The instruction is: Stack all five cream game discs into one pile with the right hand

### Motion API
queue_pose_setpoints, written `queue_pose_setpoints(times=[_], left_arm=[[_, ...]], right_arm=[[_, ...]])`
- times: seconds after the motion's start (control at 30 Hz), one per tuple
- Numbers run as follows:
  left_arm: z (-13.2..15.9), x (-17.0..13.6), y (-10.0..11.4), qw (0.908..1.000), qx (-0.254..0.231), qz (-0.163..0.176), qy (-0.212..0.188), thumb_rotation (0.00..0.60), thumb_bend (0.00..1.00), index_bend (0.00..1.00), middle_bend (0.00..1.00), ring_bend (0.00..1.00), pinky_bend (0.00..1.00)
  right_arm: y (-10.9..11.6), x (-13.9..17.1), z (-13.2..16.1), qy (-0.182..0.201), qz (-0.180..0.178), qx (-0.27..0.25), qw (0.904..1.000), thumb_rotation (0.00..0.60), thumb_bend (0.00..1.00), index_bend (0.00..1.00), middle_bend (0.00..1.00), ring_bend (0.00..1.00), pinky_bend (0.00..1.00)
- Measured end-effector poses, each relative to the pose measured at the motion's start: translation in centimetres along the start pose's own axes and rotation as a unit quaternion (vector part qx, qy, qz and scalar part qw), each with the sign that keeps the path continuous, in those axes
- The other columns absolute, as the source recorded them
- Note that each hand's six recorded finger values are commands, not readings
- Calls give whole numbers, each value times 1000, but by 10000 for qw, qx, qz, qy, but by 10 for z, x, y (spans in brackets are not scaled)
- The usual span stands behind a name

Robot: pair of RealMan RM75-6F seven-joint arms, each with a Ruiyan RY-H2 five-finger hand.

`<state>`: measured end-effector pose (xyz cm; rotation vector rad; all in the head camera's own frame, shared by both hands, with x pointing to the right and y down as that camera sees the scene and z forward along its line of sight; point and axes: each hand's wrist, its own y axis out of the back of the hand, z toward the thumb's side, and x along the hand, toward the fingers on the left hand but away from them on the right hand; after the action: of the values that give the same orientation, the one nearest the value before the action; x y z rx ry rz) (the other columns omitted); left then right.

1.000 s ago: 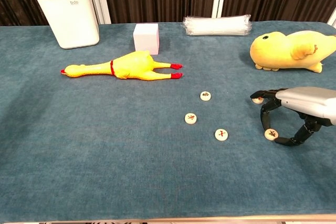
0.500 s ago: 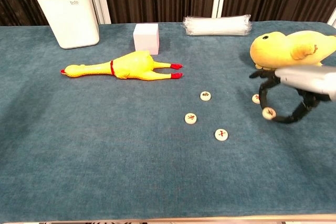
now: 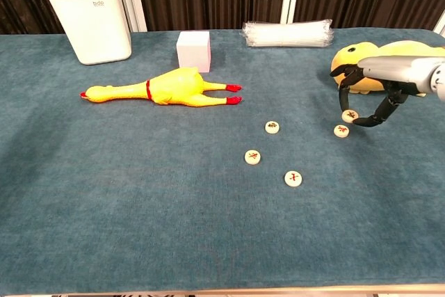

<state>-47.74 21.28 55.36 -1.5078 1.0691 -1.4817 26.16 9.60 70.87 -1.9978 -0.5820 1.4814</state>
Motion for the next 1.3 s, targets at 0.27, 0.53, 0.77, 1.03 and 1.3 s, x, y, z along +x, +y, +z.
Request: queue_pose_setpoints(times=[0.27, 0.53, 0.77, 1.03, 1.3], left_arm=[[1, 0, -1, 10000, 20, 7, -17, 600, 169, 44, 0, 0, 67], [1, 1, 0, 10000, 18, 14, -1, 600, 169, 44, 0, 0, 67], [0, 1, 0, 10000, 16, 25, 9, 600, 169, 44, 0, 0, 67], [-1, 1, 0, 10000, 12, 20, 28, 600, 169, 44, 0, 0, 67], [0, 1, 0, 10000, 10, 27, 18, 600, 169, 44, 0, 0, 67]], right_arm=[[-8, -18, -12, -224, 11, -89, 9997, 600, 410, 523, 0, 0, 78], [-16, -23, -14, -253, 60, -148, 9996, 600, 411, 523, 0, 0, 79], [-16, -22, -9, -170, 33, -147, 9997, 600, 410, 523, 0, 0, 86], [-20, -21, -10, -184, 69, -129, 9997, 600, 410, 523, 0, 0, 86], [-23, -21, -10, -183, 118, -121, 9997, 600, 410, 523, 0, 0, 87]])
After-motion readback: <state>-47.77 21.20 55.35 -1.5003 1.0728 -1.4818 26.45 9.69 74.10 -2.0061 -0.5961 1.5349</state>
